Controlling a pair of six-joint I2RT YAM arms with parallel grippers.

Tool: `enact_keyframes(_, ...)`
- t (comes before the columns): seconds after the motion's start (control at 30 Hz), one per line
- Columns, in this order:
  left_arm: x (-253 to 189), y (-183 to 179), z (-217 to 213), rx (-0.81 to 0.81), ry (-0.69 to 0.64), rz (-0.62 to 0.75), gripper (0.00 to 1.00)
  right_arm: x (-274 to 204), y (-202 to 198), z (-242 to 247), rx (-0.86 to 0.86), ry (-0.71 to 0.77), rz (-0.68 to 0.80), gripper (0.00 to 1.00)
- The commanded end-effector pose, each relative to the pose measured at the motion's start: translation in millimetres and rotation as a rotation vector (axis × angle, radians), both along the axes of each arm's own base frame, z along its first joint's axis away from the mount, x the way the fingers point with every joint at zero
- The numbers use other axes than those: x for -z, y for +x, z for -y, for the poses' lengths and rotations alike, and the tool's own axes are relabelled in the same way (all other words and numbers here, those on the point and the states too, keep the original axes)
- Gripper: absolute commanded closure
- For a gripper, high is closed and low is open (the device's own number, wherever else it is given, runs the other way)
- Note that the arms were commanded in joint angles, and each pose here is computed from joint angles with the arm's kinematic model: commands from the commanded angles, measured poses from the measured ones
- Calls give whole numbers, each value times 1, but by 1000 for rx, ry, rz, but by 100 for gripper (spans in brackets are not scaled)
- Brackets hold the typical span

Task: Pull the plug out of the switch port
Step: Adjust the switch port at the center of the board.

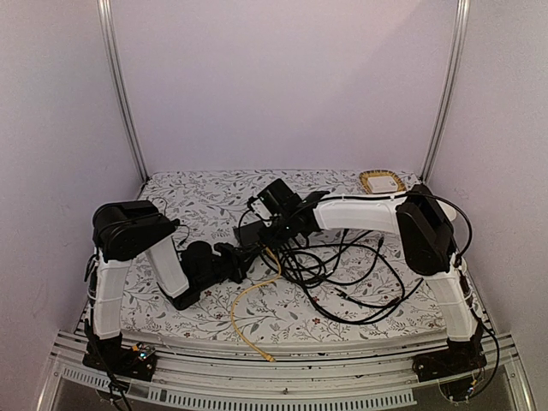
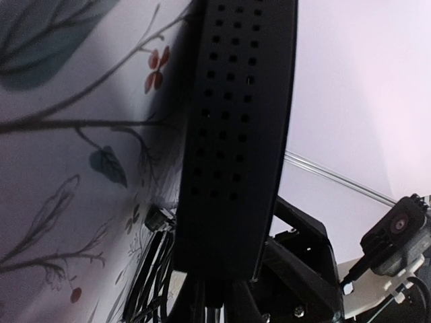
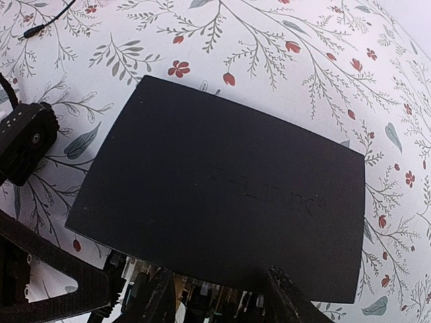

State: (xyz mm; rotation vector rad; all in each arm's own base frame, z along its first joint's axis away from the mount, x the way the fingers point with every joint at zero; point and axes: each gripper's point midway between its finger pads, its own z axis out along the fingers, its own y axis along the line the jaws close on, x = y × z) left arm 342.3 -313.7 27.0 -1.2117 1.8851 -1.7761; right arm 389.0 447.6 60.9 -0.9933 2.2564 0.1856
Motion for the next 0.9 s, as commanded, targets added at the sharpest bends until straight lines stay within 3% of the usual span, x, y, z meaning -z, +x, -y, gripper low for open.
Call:
enact_keyframes(0.0, 153, -70, -67, 3, 378, -457, 96, 44, -3, 7, 6, -107, -32, 52)
enact_keyframes(0.87, 164, -85, -57, 82, 406, -457, 100, 49, 6, -8, 23, -87, -27, 52)
